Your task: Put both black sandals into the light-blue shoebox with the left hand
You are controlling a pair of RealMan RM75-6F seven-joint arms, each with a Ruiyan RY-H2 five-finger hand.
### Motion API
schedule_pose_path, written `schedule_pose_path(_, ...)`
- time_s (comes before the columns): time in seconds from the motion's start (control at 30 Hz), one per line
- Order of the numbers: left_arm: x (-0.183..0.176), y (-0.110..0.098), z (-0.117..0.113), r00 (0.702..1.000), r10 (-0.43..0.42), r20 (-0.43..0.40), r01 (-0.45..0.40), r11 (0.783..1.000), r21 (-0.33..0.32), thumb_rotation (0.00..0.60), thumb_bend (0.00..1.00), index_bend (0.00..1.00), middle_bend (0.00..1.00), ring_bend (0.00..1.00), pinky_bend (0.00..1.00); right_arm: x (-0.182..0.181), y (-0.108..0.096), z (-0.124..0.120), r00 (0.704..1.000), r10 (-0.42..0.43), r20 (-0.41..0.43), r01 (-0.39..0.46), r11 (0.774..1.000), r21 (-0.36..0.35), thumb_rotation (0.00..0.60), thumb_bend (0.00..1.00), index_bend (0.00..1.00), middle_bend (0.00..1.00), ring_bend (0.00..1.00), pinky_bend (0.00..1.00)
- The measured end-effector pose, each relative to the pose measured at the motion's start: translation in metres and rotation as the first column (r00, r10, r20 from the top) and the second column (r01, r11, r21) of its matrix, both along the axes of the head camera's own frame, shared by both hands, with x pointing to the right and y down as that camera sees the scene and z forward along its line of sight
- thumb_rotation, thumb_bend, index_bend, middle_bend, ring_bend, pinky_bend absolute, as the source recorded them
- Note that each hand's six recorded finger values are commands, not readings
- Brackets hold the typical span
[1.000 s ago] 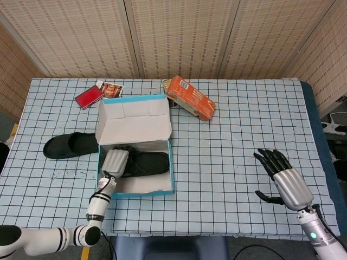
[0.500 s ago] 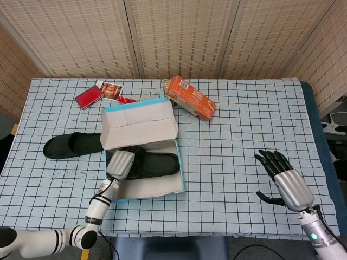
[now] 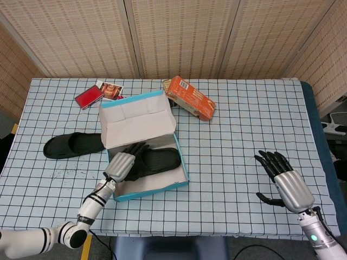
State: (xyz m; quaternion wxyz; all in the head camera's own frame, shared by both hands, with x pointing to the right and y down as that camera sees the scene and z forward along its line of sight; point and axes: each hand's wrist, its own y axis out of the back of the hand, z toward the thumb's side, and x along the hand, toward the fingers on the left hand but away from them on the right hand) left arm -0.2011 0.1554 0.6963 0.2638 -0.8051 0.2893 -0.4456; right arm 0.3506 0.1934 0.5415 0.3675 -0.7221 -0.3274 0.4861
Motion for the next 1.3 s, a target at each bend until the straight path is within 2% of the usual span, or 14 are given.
schedule_pose_path(0.17,0.0,-0.008,-0.025,0.997,-0.017,-0.08,0.022,0.998,0.064,0.6,0.4,0.0,0.0,0.0,0.19,0.0,0.0,0.002,1.0,0.001,0.001,-0.001,1.0,-0.005,0.539,0.12,0.0,0.0,0.0,0.0)
schedule_pose_path(0.3,-0.016,-0.022,-0.054,0.988,-0.06,-0.142,0.079,0.988,0.131,0.6,0.4,0.0,0.0,0.0,0.19,0.0,0.001,0.003,1.0,-0.001,0.005,0.001,1.0,-0.006,0.538,0.12,0.0,0.0,0.0,0.0)
schedule_pose_path(0.47,-0.067,-0.041,-0.071,0.985,-0.149,-0.091,0.163,0.97,0.182,0.6,0.39,0.0,0.0,0.0,0.17,-0.001,-0.002,-0.004,1.0,-0.007,0.008,0.007,1.0,0.016,0.539,0.12,0.0,0.0,0.0,0.0)
schedule_pose_path(0.57,-0.096,-0.043,-0.065,0.982,-0.189,-0.025,0.19,0.968,0.164,0.6,0.39,0.0,0.0,0.0,0.13,-0.003,-0.005,-0.01,1.0,-0.012,0.011,0.012,0.999,0.037,0.538,0.12,0.0,0.0,0.0,0.0)
schedule_pose_path(0.73,-0.136,-0.041,-0.039,0.973,-0.2,0.114,0.186,0.975,0.124,0.6,0.37,0.0,0.0,0.0,0.04,-0.013,-0.01,-0.023,0.999,-0.036,0.028,0.034,0.997,0.068,0.537,0.12,0.0,0.0,0.0,0.0)
schedule_pose_path(1.0,-0.203,-0.038,0.001,0.921,-0.189,0.34,0.185,0.982,0.046,0.6,0.36,0.0,0.0,0.0,0.0,-0.027,-0.006,-0.029,0.996,-0.081,0.043,0.078,0.995,0.062,0.538,0.12,0.0,0.0,0.0,0.0)
schedule_pose_path(1.2,-0.226,-0.034,0.015,0.893,-0.162,0.419,0.184,0.983,-0.012,0.6,0.35,0.0,0.0,0.0,0.0,-0.03,-0.003,-0.028,0.995,-0.089,0.045,0.086,0.995,0.055,0.537,0.12,0.0,0.0,0.0,0.0)
schedule_pose_path(1.3,-0.234,-0.038,0.018,0.881,-0.168,0.442,0.191,0.982,-0.008,0.6,0.35,0.0,0.0,0.0,0.0,-0.031,0.0,-0.027,0.995,-0.091,0.045,0.088,0.995,0.049,0.538,0.12,0.0,0.0,0.0,0.0)
